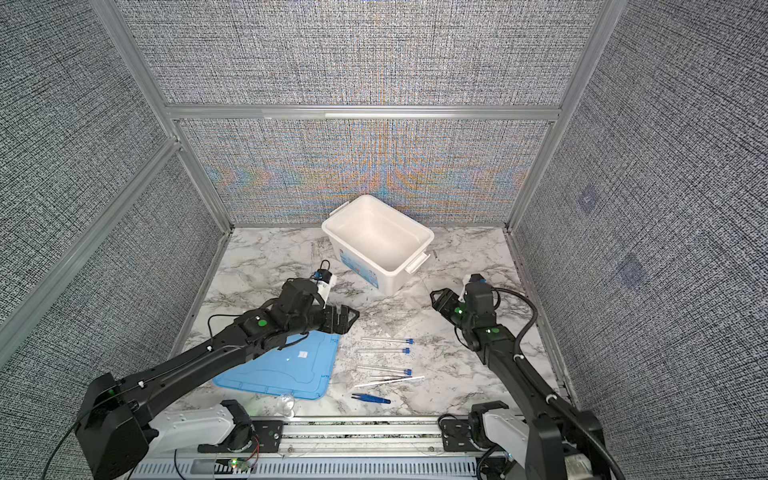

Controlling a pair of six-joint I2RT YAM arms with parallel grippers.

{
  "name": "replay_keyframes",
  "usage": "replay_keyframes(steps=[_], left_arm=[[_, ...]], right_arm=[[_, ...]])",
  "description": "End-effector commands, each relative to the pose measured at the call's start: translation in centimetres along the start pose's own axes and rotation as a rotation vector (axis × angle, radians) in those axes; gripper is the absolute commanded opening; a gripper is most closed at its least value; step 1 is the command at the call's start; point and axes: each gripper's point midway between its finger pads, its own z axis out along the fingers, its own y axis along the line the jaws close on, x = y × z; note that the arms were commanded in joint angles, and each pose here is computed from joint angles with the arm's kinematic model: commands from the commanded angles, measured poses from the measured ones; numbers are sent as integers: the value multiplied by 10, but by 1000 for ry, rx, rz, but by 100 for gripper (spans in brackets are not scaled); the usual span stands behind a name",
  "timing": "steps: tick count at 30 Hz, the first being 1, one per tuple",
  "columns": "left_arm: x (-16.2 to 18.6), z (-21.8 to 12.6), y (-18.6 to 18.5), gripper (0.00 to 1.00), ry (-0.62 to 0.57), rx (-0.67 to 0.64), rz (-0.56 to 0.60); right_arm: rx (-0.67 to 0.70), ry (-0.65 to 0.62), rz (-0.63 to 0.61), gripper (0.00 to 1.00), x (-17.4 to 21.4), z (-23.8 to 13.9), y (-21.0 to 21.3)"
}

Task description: Organize the chemistry lab equipment

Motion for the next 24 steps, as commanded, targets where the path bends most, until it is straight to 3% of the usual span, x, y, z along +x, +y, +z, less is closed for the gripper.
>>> replay_keyframes(steps=[1,5,24], left_arm=[[11,9,-5,99,53,27,-40],[15,28,-12,98,45,90,-79],[15,94,-14,98,127,86,-177]], right_arm=[[-101,215,-129,58,24,18,13],[-180,337,-140,47,33,49,18],[-176,453,-175,56,32,87,-1]])
